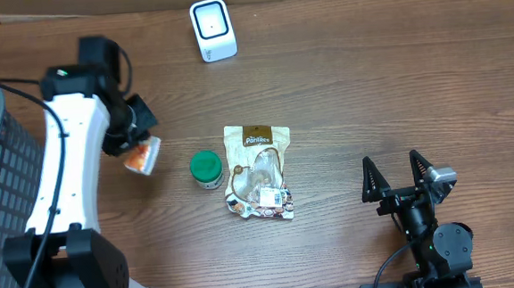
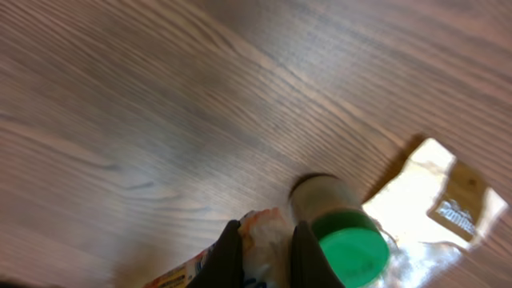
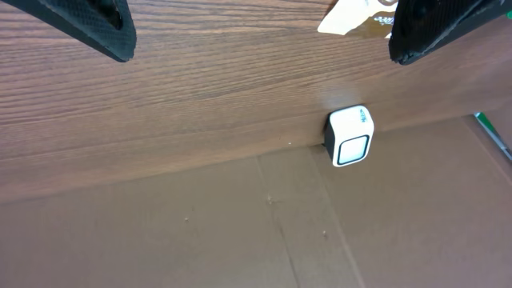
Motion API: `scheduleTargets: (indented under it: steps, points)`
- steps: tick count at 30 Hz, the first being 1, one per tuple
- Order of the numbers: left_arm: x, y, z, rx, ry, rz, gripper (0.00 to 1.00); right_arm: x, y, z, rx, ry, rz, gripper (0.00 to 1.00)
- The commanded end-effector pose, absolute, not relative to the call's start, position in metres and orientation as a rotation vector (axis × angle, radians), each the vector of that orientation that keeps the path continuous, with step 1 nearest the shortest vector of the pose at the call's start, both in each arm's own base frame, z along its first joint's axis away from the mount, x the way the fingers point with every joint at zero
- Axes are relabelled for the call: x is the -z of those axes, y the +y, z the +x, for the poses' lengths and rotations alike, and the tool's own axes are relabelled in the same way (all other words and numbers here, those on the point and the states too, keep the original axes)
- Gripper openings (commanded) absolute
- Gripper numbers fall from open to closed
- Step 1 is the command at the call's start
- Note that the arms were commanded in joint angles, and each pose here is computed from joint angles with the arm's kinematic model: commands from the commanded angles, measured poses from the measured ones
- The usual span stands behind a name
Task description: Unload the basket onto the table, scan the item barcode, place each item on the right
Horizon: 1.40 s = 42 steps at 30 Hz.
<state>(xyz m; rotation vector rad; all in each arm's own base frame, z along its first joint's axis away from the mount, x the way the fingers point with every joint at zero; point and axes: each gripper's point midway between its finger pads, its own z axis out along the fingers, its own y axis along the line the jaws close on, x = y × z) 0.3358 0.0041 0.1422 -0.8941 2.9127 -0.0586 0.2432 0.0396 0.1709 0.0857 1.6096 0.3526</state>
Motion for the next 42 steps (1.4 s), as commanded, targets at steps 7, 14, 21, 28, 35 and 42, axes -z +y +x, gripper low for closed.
scheduleTargets:
  steps: [7, 14, 21, 28, 35, 42]
  points:
    - [-0.073, -0.019, 0.305, -0.011, 2.992, -0.947, 0.06, -0.17, 0.039, 0.243, -0.351, 1.603, 0.091, 1.0]
    - [-0.088, -0.019, 0.32, 0.016, 2.947, -0.938, 0.5, -0.17, 0.039, 0.243, -0.352, 1.603, 0.091, 1.0]
    - [-0.18, 0.0, 0.357, 0.009, 2.79, -0.891, 0.5, -0.17, 0.039, 0.243, -0.352, 1.603, 0.091, 1.0]
    - [-0.315, 0.041, 0.368, 0.056, 2.526, -0.817, 0.6, -0.17, 0.039, 0.243, -0.352, 1.603, 0.091, 1.0]
    - [-0.381, 0.125, 0.323, -0.043, 2.309, -1.006, 0.66, -0.17, 0.039, 0.243, -0.352, 1.603, 0.091, 1.0]
    - [-0.362, 0.218, 0.265, -0.178, 2.191, -1.405, 0.54, -0.17, 0.039, 0.243, -0.352, 1.603, 0.091, 1.0]
